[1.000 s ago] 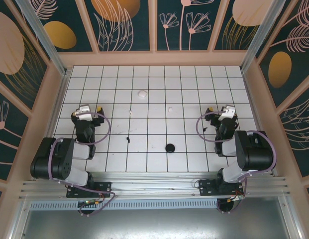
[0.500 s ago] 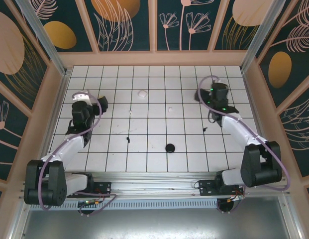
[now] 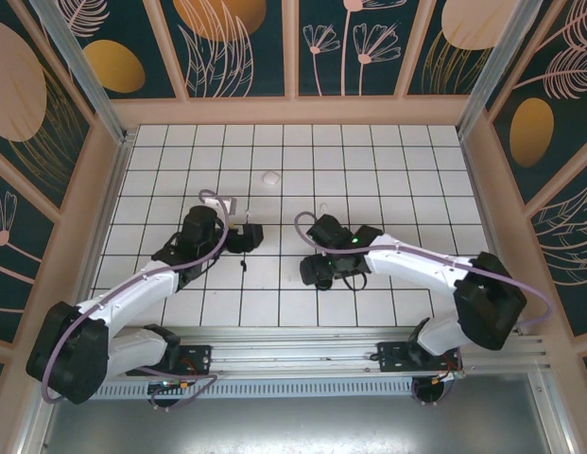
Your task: Insert the wireless bluetooth earbuds into the charging case
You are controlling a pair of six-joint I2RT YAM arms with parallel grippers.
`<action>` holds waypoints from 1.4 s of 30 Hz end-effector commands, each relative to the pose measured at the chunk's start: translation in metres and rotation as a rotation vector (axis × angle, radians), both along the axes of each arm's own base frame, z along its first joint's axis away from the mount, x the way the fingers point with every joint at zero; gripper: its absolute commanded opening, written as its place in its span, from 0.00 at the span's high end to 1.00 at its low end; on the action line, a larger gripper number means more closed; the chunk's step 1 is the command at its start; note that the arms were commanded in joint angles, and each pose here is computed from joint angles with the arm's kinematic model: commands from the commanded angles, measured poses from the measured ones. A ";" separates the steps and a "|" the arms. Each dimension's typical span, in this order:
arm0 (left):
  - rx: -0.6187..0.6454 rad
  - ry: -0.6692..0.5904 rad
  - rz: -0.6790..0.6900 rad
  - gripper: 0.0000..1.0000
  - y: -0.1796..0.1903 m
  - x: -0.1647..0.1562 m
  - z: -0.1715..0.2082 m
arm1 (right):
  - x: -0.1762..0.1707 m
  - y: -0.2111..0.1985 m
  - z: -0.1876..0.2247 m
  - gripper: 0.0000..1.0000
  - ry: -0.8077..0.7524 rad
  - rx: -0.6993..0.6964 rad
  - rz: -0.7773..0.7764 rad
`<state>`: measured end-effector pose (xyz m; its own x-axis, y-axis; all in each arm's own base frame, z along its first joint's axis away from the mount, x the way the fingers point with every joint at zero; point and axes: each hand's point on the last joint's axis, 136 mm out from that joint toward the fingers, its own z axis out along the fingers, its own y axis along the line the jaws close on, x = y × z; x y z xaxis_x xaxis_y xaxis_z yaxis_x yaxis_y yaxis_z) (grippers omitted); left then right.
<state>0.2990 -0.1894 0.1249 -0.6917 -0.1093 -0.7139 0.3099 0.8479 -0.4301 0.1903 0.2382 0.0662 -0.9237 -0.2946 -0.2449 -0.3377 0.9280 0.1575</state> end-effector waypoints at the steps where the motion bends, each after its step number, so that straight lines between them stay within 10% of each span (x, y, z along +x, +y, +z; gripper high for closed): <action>1: 0.017 0.069 0.032 0.10 0.002 -0.011 -0.026 | -0.013 -0.005 -0.008 0.12 0.079 -0.092 0.006; 33: -0.014 0.022 0.030 0.16 -0.010 0.001 -0.012 | 0.005 -0.008 -0.056 0.41 0.071 -0.176 -0.066; 42: 0.052 -0.242 -0.021 0.14 -0.003 0.006 0.043 | 0.025 -0.014 -0.022 0.53 0.052 0.010 -0.211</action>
<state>0.2966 -0.1886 0.1247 -0.6404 -0.0801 -0.7638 0.3277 0.8710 -0.3661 0.2034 0.2249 0.0229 -0.9704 -0.1877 -0.1522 -0.2025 0.9753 0.0878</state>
